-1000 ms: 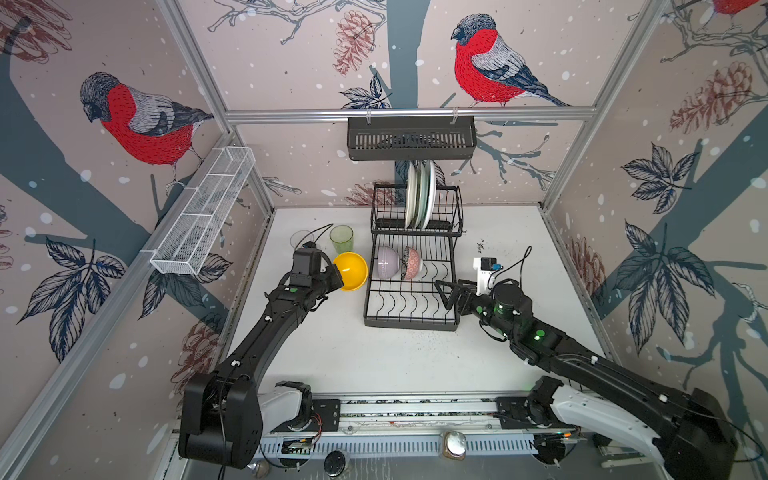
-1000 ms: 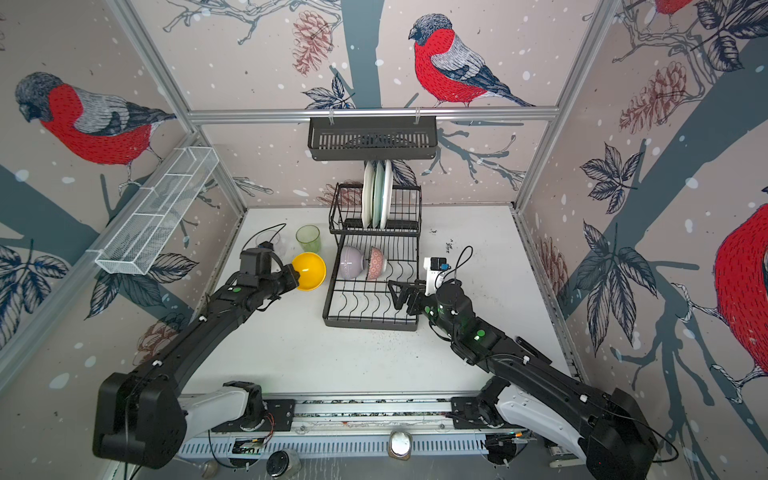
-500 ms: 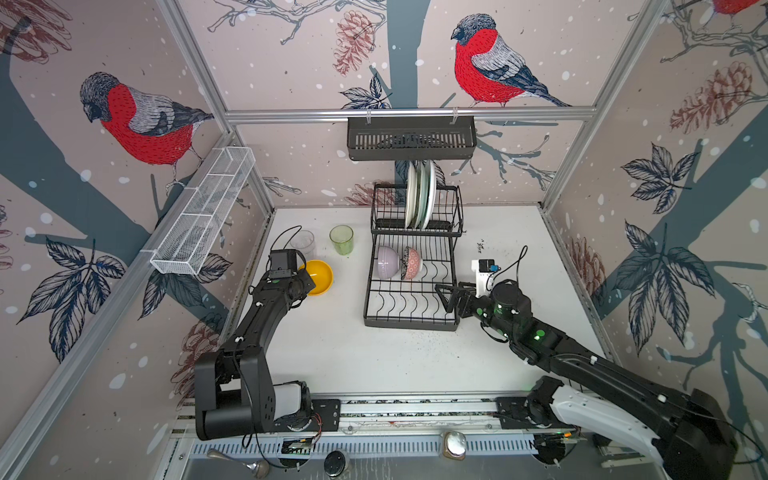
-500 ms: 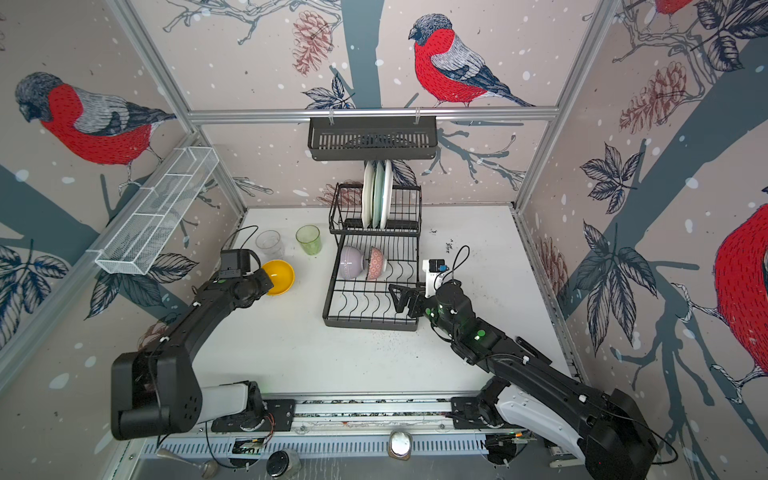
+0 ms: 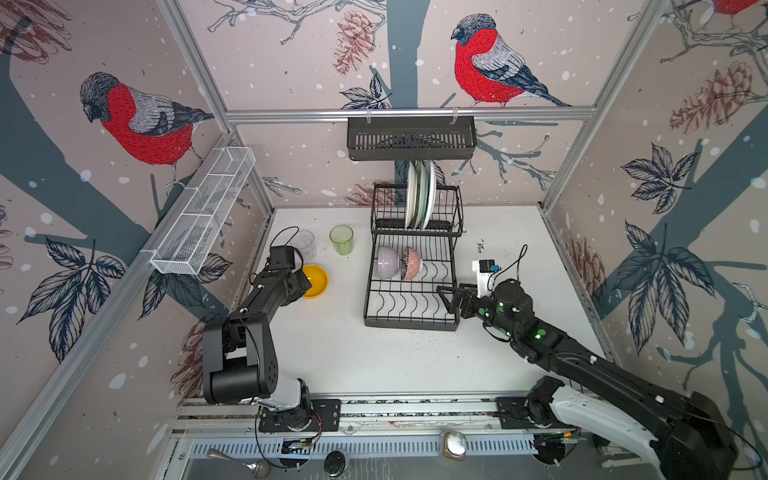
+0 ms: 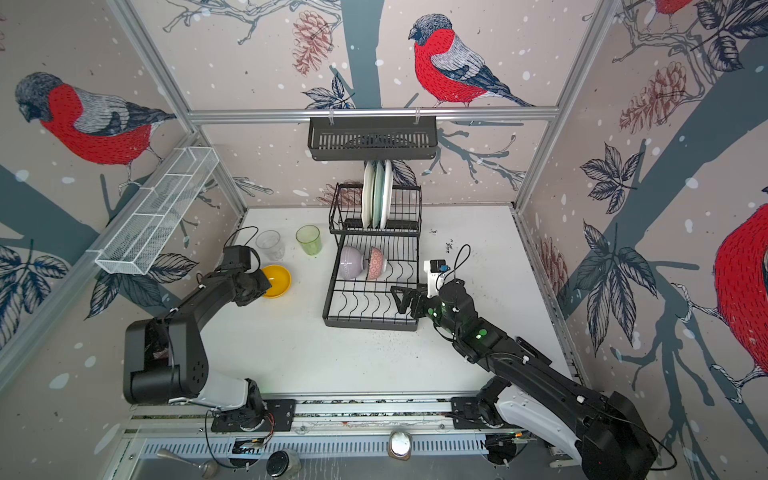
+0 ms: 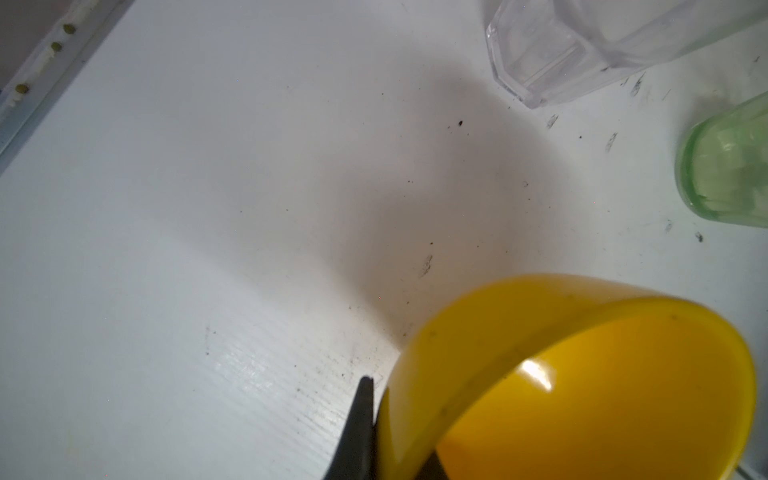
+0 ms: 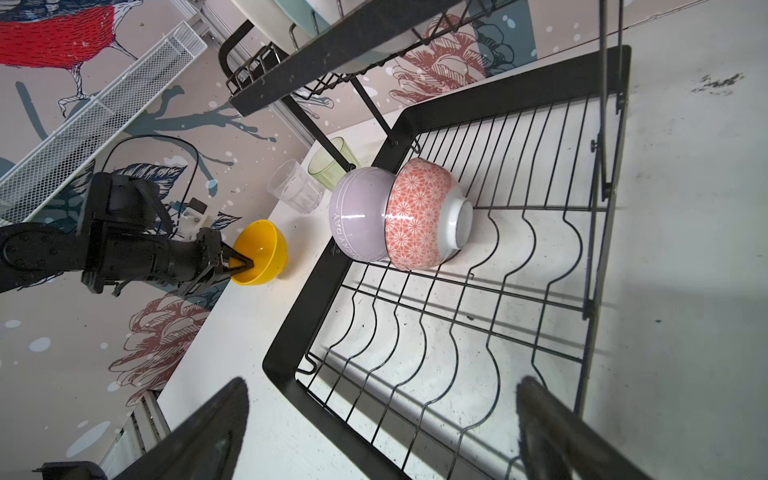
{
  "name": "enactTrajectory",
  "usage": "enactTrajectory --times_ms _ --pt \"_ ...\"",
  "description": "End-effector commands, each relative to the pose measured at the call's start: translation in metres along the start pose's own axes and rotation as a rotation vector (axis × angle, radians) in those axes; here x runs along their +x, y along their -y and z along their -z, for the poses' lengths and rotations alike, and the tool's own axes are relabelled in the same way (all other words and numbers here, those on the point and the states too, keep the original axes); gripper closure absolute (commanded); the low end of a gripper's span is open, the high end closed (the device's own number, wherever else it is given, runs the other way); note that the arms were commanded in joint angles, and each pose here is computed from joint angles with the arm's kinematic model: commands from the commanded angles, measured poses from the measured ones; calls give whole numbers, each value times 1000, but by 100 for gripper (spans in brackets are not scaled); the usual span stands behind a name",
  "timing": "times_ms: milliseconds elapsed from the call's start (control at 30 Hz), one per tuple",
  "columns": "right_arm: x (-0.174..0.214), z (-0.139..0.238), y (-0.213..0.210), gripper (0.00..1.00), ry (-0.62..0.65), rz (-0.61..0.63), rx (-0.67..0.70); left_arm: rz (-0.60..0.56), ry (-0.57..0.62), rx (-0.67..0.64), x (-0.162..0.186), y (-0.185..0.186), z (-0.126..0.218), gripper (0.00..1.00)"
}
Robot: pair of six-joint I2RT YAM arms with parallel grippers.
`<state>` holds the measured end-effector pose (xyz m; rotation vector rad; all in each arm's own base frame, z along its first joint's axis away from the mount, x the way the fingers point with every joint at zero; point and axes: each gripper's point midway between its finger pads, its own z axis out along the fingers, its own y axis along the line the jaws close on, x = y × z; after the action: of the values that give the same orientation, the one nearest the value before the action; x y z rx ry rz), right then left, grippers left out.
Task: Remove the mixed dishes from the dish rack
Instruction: 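Lower the yellow bowl onto the table near the glasses and release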
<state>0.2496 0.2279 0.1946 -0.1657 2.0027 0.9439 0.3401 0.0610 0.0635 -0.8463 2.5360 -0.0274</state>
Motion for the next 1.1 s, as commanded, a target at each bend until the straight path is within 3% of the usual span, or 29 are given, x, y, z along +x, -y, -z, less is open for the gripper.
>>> enactTrajectory --times_ms 0,67,100,200,267,333,367,800,1067 --pt "7 1 -2 0 -28 -11 -17 10 -11 11 -1 2 -3 95" --pt "9 1 0 0 -34 -22 -13 15 -25 31 3 5 -7 95" --pt "11 1 1 1 -38 -27 -12 17 -30 42 5 7 -8 89" --pt "13 2 0 0 -44 -33 -21 22 -31 52 7 7 -9 63" --pt "13 3 0 1 -46 -38 -22 20 -28 59 7 8 -7 40" --pt "13 3 0 1 -46 -45 -18 9 -25 67 6 10 -4 11" --pt "12 3 0 0 -45 -49 -19 10 -21 62 5 9 -1 4" --pt "14 -8 -3 0 -93 -68 -7 -25 51 294 14 36 53 3" --pt "8 -33 0 0 -68 -29 11 -131 113 410 26 60 89 3"
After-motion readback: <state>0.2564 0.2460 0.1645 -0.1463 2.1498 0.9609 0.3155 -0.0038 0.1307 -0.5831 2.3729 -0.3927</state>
